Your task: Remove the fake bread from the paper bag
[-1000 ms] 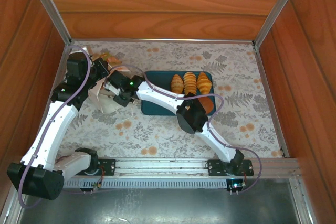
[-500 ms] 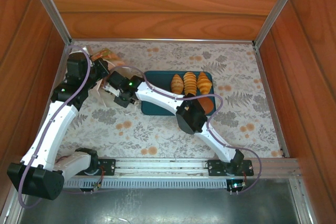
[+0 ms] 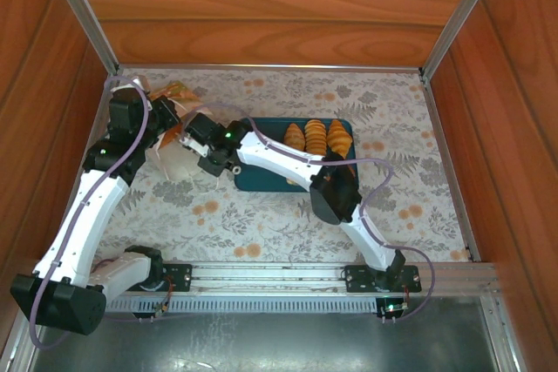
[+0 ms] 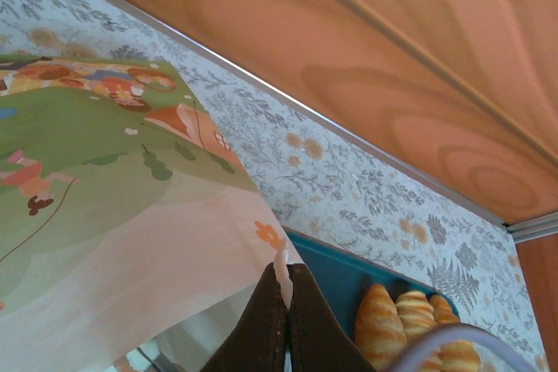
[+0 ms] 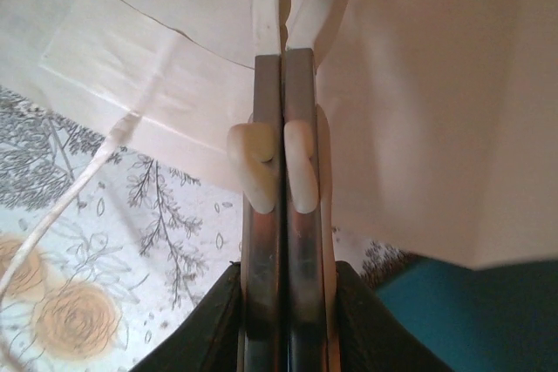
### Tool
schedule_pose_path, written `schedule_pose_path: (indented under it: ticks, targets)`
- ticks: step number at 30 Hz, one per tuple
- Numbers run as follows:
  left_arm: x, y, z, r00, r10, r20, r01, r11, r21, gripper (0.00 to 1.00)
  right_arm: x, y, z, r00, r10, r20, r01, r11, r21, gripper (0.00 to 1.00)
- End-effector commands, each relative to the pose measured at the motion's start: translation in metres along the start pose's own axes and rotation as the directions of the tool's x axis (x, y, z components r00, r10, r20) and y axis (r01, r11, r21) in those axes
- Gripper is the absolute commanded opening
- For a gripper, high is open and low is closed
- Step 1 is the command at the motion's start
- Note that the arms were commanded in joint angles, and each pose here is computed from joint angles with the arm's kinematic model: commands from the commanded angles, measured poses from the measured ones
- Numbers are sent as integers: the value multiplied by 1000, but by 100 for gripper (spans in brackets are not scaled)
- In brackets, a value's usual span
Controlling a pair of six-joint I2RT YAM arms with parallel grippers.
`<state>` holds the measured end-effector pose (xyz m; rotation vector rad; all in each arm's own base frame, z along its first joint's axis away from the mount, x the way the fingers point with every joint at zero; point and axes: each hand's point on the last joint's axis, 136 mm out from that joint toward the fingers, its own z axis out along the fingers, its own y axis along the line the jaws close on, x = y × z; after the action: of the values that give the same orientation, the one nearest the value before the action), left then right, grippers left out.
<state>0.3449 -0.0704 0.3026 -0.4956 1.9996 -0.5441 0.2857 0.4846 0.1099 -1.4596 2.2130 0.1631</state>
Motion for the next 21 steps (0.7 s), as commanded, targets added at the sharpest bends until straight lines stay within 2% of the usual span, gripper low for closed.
schedule_pose_path:
  ticks: [1,7,10,13,17,21]
  targets:
    - [-1,-1,-3,1000,15,4,-15,1000,-4,0,-1,-1,-20,999,40,16,-40,999,13,15]
    - [0,-9,-1,1000,3,-19,-3,1000,28,0,-15,6,-16,993,106,48,-103,993,-51,29]
    - [-2,-14,-5,1000,-12,-17,13,999,47,0,-20,6,-12,982,189,21,-186,977,-104,32]
    - [-4,-16,-8,1000,-26,-10,27,998,58,0,-26,14,-13,948,316,-18,-314,930,-191,35]
    - [-3,-19,-9,999,-48,-16,49,997,66,0,-41,26,-18,865,502,-29,-486,821,-298,38]
    - [-2,-19,-7,997,-74,-20,76,995,66,0,-58,34,-23,726,686,-53,-637,641,-429,39]
